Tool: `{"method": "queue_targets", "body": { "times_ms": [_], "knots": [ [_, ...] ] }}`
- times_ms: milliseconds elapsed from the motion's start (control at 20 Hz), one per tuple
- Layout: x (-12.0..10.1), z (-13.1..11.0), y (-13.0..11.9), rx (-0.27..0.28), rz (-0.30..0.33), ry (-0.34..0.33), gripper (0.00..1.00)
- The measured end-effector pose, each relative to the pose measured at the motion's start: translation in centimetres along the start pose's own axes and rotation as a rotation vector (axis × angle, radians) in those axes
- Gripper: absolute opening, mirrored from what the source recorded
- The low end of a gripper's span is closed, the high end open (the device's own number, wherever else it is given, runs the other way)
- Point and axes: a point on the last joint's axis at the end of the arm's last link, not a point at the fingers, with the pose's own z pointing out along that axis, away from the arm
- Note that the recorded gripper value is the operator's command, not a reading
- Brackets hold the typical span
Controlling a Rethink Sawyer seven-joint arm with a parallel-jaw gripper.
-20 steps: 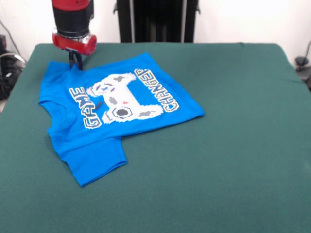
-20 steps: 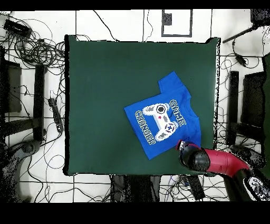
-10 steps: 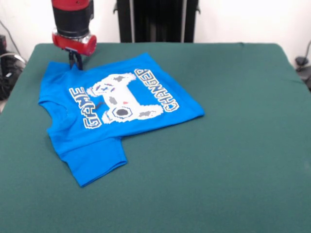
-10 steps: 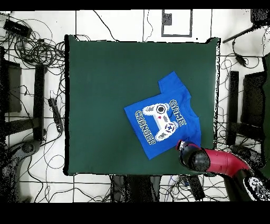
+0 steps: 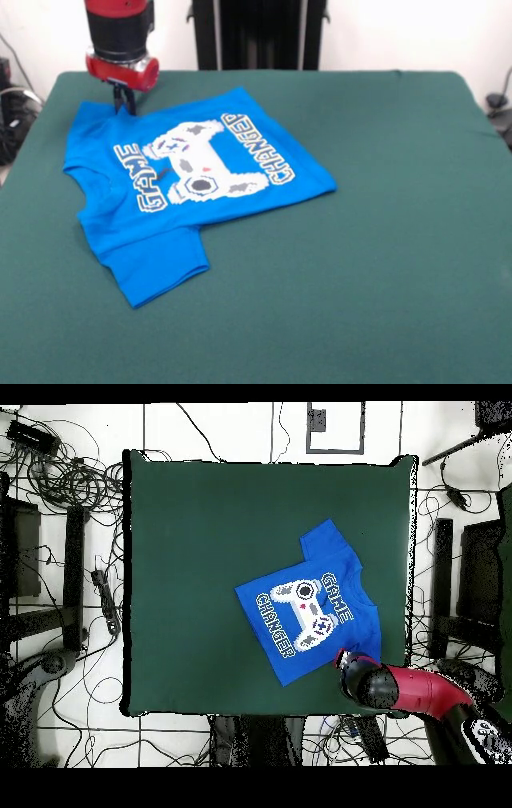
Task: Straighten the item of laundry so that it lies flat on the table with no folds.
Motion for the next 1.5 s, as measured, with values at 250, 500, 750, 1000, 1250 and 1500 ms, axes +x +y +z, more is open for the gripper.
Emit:
{"method": "queue_targets", "body": {
  "times_ms": [250,500,750,1000,1250,1500],
  "knots": [
    [0.15,-0.02,-0.14,-0.009,0.007,-0.011,0.00],
    [0.39,-0.04,-0.36,-0.023,0.016,-0.027,0.00],
    [0.51,-0.06,-0.57,-0.036,0.025,-0.037,0.00],
    [0.58,-0.07,-0.64,-0.041,0.018,-0.040,0.00],
    [0.64,-0.04,-0.78,-0.050,0.011,-0.045,0.00],
    [0.67,-0.04,-0.87,-0.055,0.009,-0.047,0.00]
  ]
}}
